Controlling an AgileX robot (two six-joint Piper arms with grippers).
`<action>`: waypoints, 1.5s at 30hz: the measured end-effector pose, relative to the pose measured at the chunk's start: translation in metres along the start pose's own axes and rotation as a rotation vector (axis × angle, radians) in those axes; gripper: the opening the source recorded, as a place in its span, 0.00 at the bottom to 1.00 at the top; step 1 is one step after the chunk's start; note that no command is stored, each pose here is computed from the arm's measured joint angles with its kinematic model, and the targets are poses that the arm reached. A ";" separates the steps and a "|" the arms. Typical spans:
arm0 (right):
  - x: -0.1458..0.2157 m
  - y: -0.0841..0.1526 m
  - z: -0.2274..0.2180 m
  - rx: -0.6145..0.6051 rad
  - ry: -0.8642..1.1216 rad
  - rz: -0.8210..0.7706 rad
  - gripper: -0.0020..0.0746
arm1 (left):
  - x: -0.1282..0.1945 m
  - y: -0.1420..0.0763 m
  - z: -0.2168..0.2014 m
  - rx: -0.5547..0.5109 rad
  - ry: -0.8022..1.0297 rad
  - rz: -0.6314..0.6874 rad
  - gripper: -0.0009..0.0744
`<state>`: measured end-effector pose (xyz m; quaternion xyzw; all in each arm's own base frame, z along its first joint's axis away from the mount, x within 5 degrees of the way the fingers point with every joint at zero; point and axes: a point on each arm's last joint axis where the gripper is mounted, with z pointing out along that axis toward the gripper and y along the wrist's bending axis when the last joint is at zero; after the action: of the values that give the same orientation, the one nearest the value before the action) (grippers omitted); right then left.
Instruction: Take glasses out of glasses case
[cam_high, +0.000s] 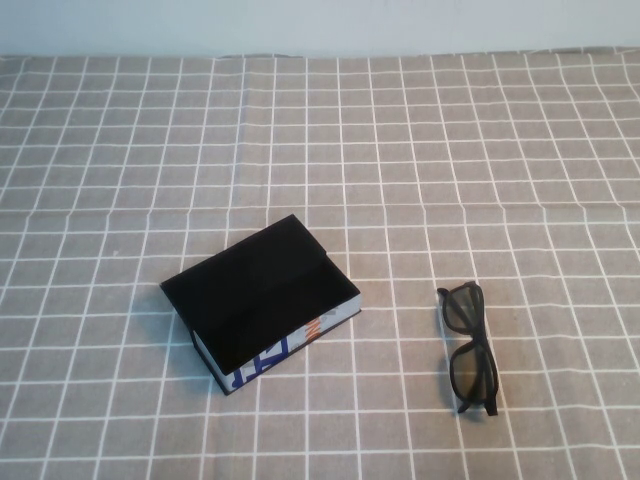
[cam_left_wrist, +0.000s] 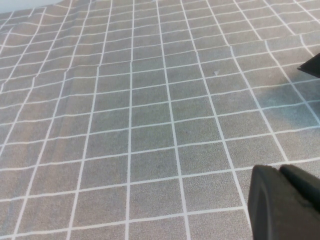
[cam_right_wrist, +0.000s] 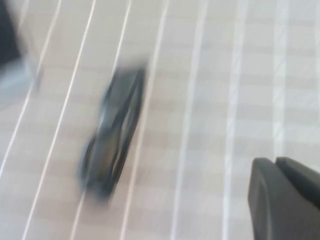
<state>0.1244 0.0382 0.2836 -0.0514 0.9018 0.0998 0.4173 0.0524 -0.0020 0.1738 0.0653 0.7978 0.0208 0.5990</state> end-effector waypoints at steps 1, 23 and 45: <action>0.007 -0.006 -0.001 0.013 -0.083 0.013 0.00 | 0.000 0.000 0.000 0.000 0.000 0.000 0.01; 0.118 -0.034 0.003 0.077 -0.586 0.129 0.00 | 0.000 0.000 0.000 0.000 0.000 0.000 0.01; 0.128 -0.032 0.008 0.096 -0.457 -0.007 0.00 | 0.000 0.000 0.000 0.000 0.000 0.000 0.01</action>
<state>0.0538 0.0077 0.1764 -0.0109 0.7873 0.0645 0.6131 0.0524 -0.0020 0.1738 0.0653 0.7978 0.0208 0.5990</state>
